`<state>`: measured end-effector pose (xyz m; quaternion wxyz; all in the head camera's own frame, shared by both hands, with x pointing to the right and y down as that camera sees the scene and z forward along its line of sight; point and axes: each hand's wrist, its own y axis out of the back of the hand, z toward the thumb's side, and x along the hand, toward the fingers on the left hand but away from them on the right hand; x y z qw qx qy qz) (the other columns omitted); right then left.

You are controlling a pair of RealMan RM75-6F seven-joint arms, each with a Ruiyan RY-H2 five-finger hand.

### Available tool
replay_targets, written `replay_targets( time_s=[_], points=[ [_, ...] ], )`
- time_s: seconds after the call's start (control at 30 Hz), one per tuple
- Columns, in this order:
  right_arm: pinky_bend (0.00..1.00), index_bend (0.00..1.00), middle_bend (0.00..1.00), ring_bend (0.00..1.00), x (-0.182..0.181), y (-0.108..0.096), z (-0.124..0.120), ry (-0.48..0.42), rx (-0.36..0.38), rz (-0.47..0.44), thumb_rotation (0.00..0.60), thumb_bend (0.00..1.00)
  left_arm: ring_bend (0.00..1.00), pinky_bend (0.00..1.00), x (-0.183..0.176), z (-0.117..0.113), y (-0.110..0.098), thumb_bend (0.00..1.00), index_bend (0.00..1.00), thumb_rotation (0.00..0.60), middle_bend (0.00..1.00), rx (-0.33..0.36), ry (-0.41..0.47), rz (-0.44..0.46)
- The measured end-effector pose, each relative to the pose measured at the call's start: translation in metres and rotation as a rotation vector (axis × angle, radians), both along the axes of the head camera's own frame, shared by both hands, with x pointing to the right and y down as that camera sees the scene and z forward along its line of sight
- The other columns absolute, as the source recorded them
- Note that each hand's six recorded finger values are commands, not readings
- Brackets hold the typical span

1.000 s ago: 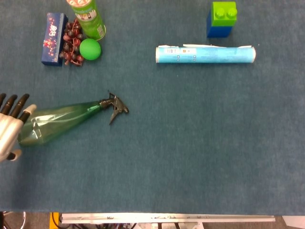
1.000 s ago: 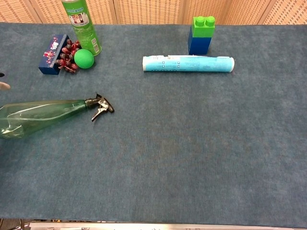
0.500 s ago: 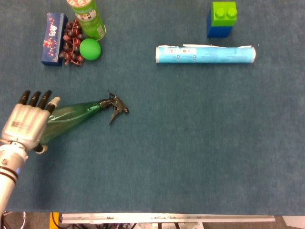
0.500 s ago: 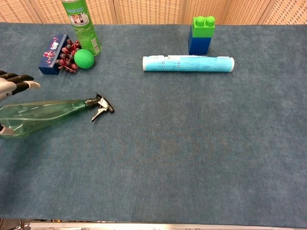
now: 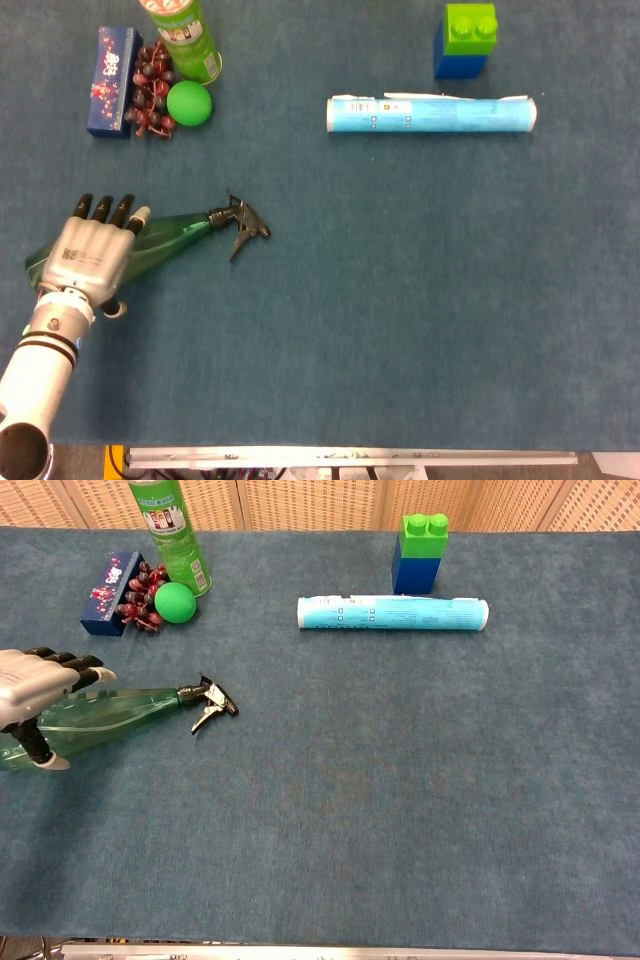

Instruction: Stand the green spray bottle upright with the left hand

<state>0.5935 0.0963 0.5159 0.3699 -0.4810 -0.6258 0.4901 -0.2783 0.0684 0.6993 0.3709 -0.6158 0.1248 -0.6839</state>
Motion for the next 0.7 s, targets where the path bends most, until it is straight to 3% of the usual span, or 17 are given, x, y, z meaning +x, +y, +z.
replay_targets(
  time_s=[0.7],
  points=[
    [0.36,0.48,0.34,0.26,0.0,0.0,-0.001,0.0,0.004,0.001,0.6,0.1,0.0,0.04,-0.018,0.018,0.002,0.09,0.09,0.6,0.01,0.0,-0.109,0.015]
  ],
)
